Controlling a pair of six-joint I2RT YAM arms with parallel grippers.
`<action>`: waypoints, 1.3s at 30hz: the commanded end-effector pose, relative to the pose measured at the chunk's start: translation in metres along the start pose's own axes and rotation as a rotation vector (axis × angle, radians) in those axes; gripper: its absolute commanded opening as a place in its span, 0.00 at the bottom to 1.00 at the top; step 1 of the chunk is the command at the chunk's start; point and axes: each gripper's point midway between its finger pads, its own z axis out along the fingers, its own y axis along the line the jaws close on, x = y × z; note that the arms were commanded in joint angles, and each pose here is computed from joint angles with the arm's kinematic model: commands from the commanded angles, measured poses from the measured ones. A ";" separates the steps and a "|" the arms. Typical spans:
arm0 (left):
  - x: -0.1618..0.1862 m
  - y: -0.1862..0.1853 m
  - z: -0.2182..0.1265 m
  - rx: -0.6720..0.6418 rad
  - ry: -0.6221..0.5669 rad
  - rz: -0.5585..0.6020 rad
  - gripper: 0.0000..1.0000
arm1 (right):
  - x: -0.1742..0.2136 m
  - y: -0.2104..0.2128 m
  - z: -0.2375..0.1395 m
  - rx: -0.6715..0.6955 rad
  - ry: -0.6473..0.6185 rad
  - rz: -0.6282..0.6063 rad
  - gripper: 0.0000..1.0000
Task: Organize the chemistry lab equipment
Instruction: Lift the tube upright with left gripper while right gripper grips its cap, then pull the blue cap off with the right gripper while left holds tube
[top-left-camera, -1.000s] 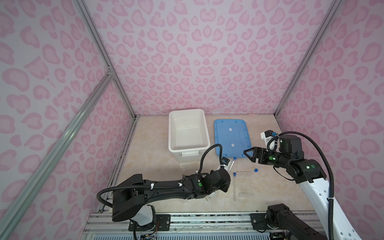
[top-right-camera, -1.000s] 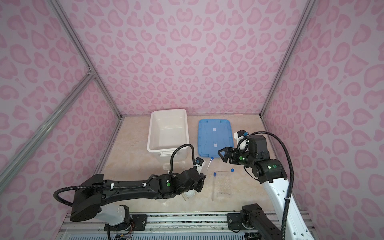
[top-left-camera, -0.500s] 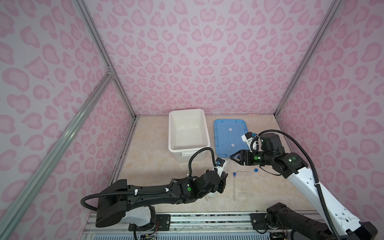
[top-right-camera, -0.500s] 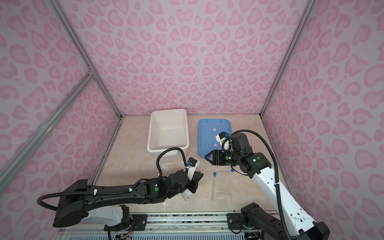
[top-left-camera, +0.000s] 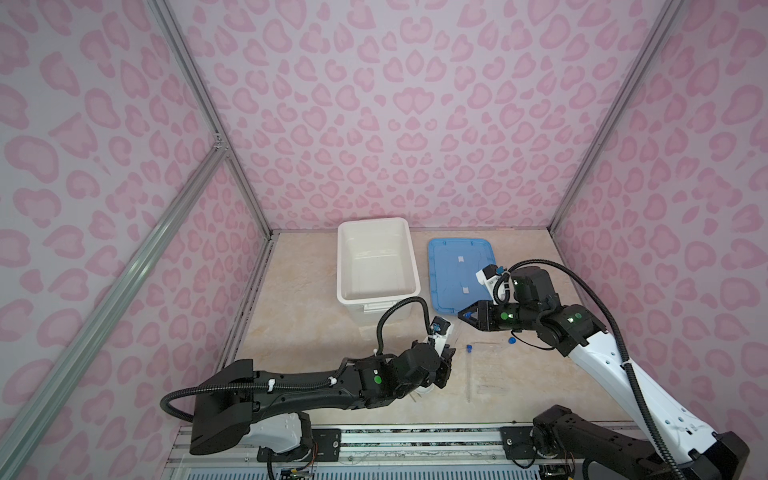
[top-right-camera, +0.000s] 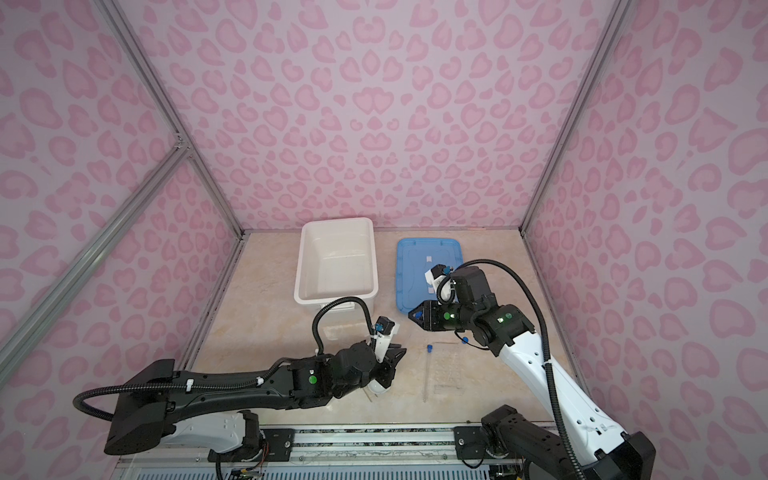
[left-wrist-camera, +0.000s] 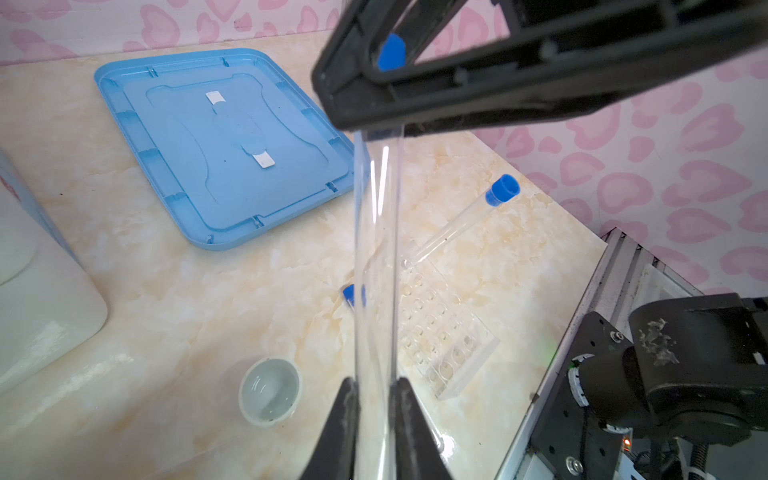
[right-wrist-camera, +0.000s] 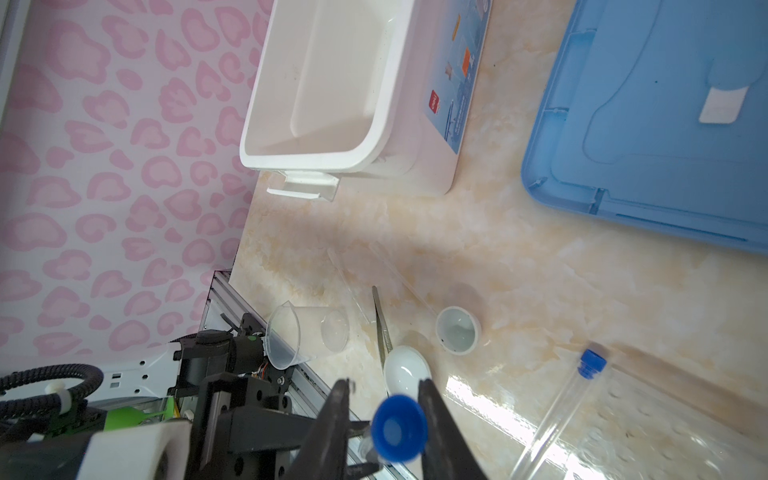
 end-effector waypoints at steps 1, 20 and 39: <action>-0.007 -0.003 0.000 0.007 -0.029 -0.003 0.13 | 0.000 -0.001 0.003 -0.004 -0.005 -0.002 0.26; -0.019 -0.015 0.000 0.055 -0.056 -0.081 0.99 | -0.006 -0.020 -0.017 0.157 -0.134 -0.121 0.14; -0.026 -0.043 -0.002 0.201 -0.020 -0.367 0.98 | 0.029 -0.076 -0.095 0.602 -0.575 -0.258 0.12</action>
